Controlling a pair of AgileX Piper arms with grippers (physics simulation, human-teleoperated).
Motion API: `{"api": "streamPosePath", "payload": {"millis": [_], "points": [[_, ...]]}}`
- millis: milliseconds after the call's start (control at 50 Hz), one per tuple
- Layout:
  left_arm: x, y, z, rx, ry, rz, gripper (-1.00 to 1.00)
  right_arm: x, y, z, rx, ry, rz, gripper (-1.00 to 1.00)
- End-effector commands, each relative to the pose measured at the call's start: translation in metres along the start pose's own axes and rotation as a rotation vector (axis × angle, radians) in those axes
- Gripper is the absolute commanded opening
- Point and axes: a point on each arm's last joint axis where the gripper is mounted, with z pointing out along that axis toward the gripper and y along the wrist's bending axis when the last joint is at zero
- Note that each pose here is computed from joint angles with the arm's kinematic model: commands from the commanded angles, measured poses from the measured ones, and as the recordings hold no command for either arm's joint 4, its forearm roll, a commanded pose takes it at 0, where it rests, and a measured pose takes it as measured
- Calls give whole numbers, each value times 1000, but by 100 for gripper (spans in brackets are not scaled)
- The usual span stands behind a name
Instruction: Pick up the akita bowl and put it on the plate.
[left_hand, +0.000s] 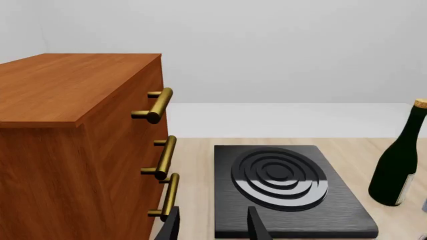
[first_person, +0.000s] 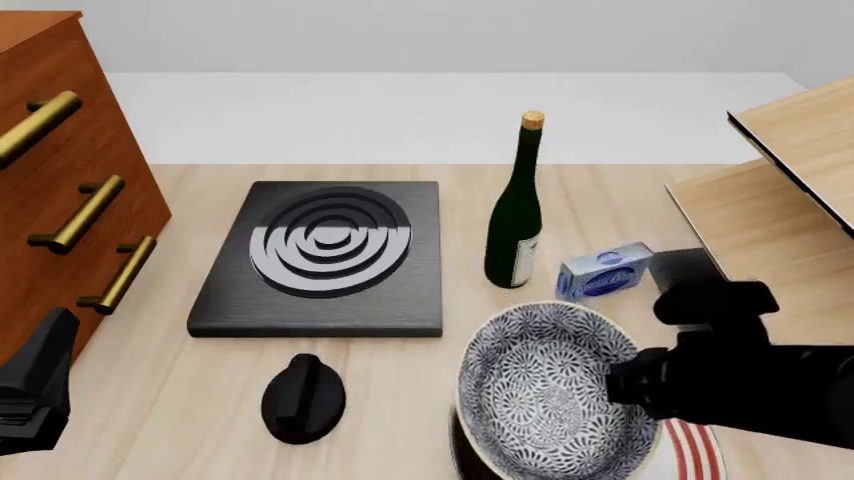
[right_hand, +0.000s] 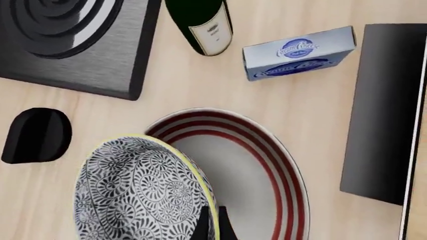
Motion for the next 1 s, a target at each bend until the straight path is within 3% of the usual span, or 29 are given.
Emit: {"api": "streamPosePath", "payload": {"millis": [20,300,780,960,980,1000], "points": [[0,0,0,0,0,0,100,4,-7,2,24,9,11,-100],[0,0,0,0,0,0,100,4,-18,12,66,26,3,-100],[0,0,0,0,0,0,100,25,-19,26,59,78,-6,-100],[0,0,0,0,1,0,100,11,-19,24,68,56,-18,-100],[0,0,0,0,0,0,100,9,-19,23,71,54,-18,100],[0,0,0,0,0,0,100,9,-19,23,70,55,-21,100]]}}
